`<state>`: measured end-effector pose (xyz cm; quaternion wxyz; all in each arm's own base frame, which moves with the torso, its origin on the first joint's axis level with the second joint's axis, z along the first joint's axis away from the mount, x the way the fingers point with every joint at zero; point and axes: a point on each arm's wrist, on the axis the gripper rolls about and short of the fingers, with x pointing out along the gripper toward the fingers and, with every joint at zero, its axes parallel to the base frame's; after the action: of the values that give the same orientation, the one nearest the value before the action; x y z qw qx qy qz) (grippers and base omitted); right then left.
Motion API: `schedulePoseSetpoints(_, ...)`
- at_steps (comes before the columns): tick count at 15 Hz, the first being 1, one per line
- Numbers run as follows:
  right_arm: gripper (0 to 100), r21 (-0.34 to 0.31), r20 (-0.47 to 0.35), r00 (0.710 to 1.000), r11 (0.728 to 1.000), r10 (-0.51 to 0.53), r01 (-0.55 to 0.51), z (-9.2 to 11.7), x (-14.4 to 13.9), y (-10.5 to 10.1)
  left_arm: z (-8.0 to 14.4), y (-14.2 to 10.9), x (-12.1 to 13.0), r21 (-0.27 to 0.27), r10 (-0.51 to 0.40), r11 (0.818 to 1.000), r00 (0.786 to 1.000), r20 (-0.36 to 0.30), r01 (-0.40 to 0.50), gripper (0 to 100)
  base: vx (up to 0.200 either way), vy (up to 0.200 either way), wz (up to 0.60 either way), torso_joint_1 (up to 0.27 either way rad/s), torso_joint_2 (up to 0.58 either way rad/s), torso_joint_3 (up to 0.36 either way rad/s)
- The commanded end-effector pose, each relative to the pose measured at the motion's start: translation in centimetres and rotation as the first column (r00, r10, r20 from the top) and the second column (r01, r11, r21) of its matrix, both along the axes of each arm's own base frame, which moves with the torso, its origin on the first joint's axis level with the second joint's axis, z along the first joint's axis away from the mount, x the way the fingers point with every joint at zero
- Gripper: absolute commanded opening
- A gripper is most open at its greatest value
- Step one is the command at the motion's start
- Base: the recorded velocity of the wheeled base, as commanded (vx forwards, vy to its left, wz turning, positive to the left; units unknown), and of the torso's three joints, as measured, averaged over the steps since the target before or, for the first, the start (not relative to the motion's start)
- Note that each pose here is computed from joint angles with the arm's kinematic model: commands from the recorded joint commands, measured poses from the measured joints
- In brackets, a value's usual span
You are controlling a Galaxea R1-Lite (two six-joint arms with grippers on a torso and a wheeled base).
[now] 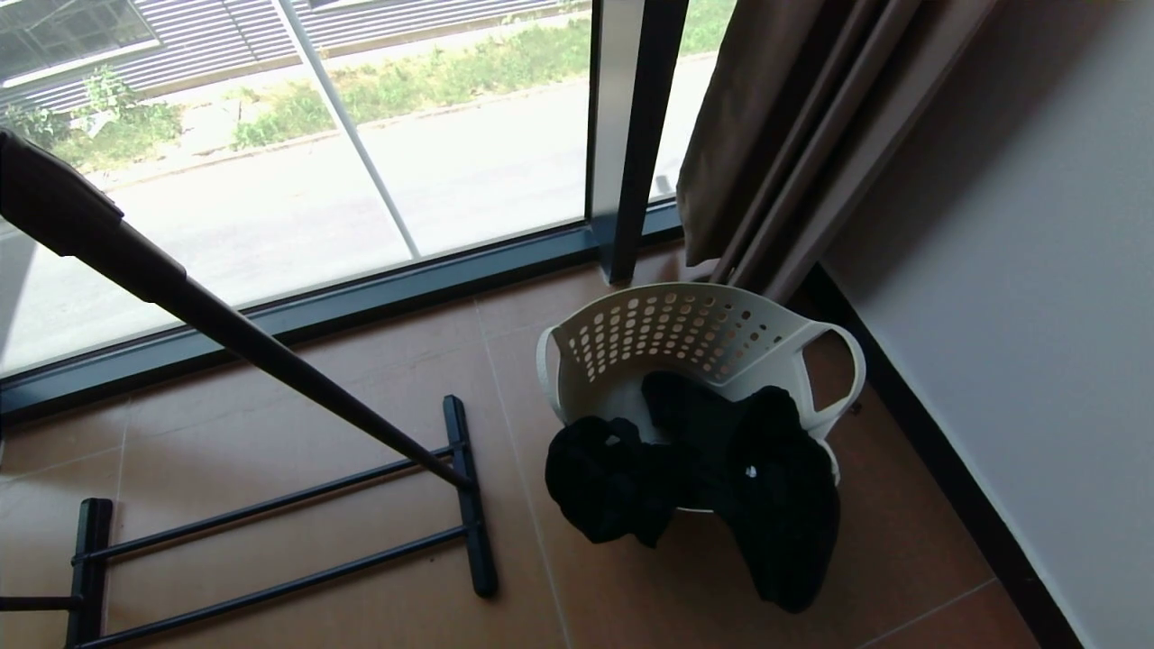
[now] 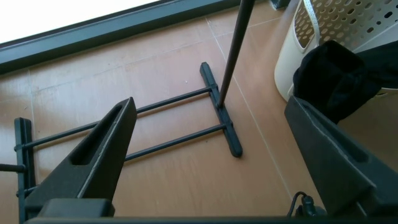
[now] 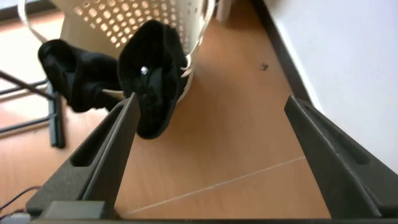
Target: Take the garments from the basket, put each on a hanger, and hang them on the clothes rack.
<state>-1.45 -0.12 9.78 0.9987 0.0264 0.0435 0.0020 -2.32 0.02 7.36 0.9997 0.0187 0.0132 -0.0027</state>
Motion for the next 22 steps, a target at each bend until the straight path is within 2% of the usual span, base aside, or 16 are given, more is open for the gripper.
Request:
schedulePoseSetpoints(1,100,-0.002,-0.209,0.962,0.984,0.173,-0.178,3.3,3.8,0.6,0.0,0.0,0.0,0.000,0.000,1.000,1.000,0.001,0.000,100,0.000,0.000,0.00,0.000,0.00,0.000)
schedulePoseSetpoints(3,100,-0.010,-0.308,0.929,0.976,0.203,-0.217,3.9,6.3,1.2,0.0,0.0,0.0,0.000,0.000,1.000,1.000,0.001,0.000,100,0.000,0.000,0.00,0.000,0.00,0.000)
schedulePoseSetpoints(4,100,-0.047,-0.384,0.901,0.971,0.199,-0.235,4.9,8.9,1.8,0.0,0.0,0.0,0.000,0.000,1.000,1.000,0.001,0.000,100,0.000,0.000,0.00,0.000,0.00,0.000)
schedulePoseSetpoints(6,100,-0.099,-0.425,0.882,0.958,0.202,-0.268,6.0,11.6,2.4,0.0,0.0,0.0,0.000,0.000,1.000,1.000,0.001,0.000,100,0.000,0.000,0.00,0.000,0.00,0.000)
schedulePoseSetpoints(8,100,-0.213,-0.484,0.851,0.915,0.205,-0.342,7.0,15.8,3.3,0.0,0.0,0.0,0.000,0.000,1.000,1.000,0.001,0.000,100,0.000,0.000,0.00,0.000,0.00,0.000)
schedulePoseSetpoints(9,100,-0.231,-0.495,0.845,0.906,0.204,-0.355,7.1,16.5,3.4,0.0,0.0,0.0,0.000,0.000,1.000,1.000,0.001,0.000,100,0.000,0.000,0.00,0.000,0.00,0.000)
schedulePoseSetpoints(10,100,-0.300,-0.512,0.833,0.865,0.209,-0.401,7.5,18.7,3.8,0.0,0.0,0.0,0.000,0.002,1.000,1.000,0.001,-0.002,100,0.000,0.000,0.00,0.000,0.00,0.000)
schedulePoseSetpoints(13,100,-0.390,-0.526,0.820,0.793,0.225,-0.468,8.2,22.8,5.0,0.0,0.0,0.0,0.000,0.000,1.000,1.000,0.001,0.000,100,0.000,0.000,0.00,0.000,0.00,0.000)
schedulePoseSetpoints(14,100,-0.392,-0.527,0.819,0.790,0.227,-0.471,8.2,23.0,5.1,0.0,0.0,0.0,0.000,0.000,1.000,1.000,0.001,0.000,100,0.000,0.000,0.00,0.000,0.00,0.000)
schedulePoseSetpoints(15,100,-0.452,-0.534,0.806,0.720,0.254,-0.526,8.3,25.1,6.4,0.0,0.0,0.0,0.000,0.000,1.000,1.000,0.001,0.000,100,0.000,0.000,0.00,0.000,0.00,0.000)
schedulePoseSetpoints(16,100,-0.466,-0.541,0.801,0.702,0.256,-0.539,8.2,25.8,6.6,0.0,0.0,0.0,0.000,0.000,1.000,1.000,0.001,0.000,100,0.000,0.000,0.00,0.000,0.00,0.000)
schedulePoseSetpoints(17,100,-0.509,-0.567,0.786,0.647,0.245,-0.568,7.5,27.2,7.0,0.0,0.0,0.0,0.000,0.000,1.000,1.000,0.001,0.000,100,0.000,0.000,0.00,0.000,0.00,0.000)
schedulePoseSetpoints(18,100,-0.580,-0.591,0.779,0.562,0.208,-0.590,6.8,28.7,7.3,0.0,0.0,0.0,0.000,0.000,1.000,1.000,0.001,0.000,100,0.000,0.000,0.00,0.000,0.00,0.000)
schedulePoseSetpoints(19,100,-0.627,-0.605,0.779,0.506,0.163,-0.593,6.3,29.6,7.4,0.0,0.0,0.0,0.000,0.000,1.000,1.000,0.001,0.000,100,0.000,0.000,0.00,0.000,0.00,0.000)
schedulePoseSetpoints(21,100,-0.659,-0.614,0.774,0.441,0.151,-0.609,6.0,30.5,8.3,0.0,0.0,0.0,0.000,0.002,1.000,1.000,0.001,-0.002,100,0.000,0.000,0.00,0.000,0.00,0.000)
schedulePoseSetpoints(22,100,-0.661,-0.625,0.767,0.424,0.146,-0.619,5.4,31.4,8.9,0.0,0.0,0.0,0.000,0.000,1.000,1.000,0.001,0.000,100,0.000,0.000,0.00,0.000,0.00,0.000)
